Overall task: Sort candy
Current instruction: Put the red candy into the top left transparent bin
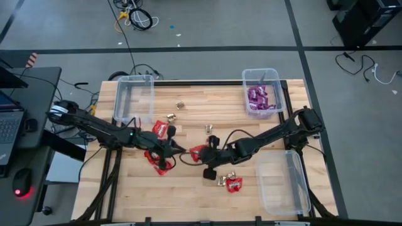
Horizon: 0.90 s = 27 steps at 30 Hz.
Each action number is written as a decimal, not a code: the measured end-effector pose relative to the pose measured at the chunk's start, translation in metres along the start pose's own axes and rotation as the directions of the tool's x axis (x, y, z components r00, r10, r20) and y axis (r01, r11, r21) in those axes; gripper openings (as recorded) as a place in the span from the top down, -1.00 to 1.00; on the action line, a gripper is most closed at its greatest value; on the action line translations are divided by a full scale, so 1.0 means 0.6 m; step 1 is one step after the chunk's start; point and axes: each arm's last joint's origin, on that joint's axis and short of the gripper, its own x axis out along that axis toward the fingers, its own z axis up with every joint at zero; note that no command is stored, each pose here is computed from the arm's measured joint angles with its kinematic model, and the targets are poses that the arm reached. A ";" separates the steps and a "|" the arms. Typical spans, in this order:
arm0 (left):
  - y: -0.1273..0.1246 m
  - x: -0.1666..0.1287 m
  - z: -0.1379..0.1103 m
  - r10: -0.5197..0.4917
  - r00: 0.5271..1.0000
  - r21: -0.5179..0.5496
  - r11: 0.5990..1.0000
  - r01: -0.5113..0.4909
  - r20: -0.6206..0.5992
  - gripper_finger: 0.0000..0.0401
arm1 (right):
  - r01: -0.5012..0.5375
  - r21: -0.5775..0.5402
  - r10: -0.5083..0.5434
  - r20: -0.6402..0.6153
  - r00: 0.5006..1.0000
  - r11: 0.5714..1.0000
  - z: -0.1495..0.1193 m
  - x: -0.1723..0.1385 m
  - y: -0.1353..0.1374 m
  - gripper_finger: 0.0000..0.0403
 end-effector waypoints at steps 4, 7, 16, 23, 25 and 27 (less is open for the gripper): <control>-0.007 0.000 -0.001 -0.075 0.997 0.028 0.997 0.075 0.007 0.68 | -0.121 0.105 0.117 0.046 0.992 0.987 0.015 0.001 0.001 0.98; -0.014 -0.001 -0.001 -0.099 0.995 0.057 0.993 0.099 0.000 0.50 | -0.213 0.151 0.206 0.065 0.976 0.965 0.024 0.000 0.002 0.98; -0.022 -0.003 0.001 -0.119 0.993 0.084 0.989 0.118 0.003 0.11 | -0.267 0.291 0.253 0.085 0.964 0.919 0.036 0.005 -0.013 0.98; -0.024 0.000 -0.001 -0.122 0.992 0.084 0.989 0.122 -0.006 0.09 | -0.276 0.306 0.259 0.094 0.961 0.911 0.042 0.008 -0.026 0.98; -0.023 0.000 0.000 -0.118 0.993 0.082 0.990 0.118 -0.004 0.09 | -0.294 0.305 0.271 0.117 0.956 0.906 0.047 0.008 -0.028 0.98; -0.023 0.000 0.000 -0.114 0.993 0.080 0.990 0.114 -0.005 0.09 | -0.312 0.302 0.284 0.135 0.949 0.901 0.052 0.008 -0.030 0.98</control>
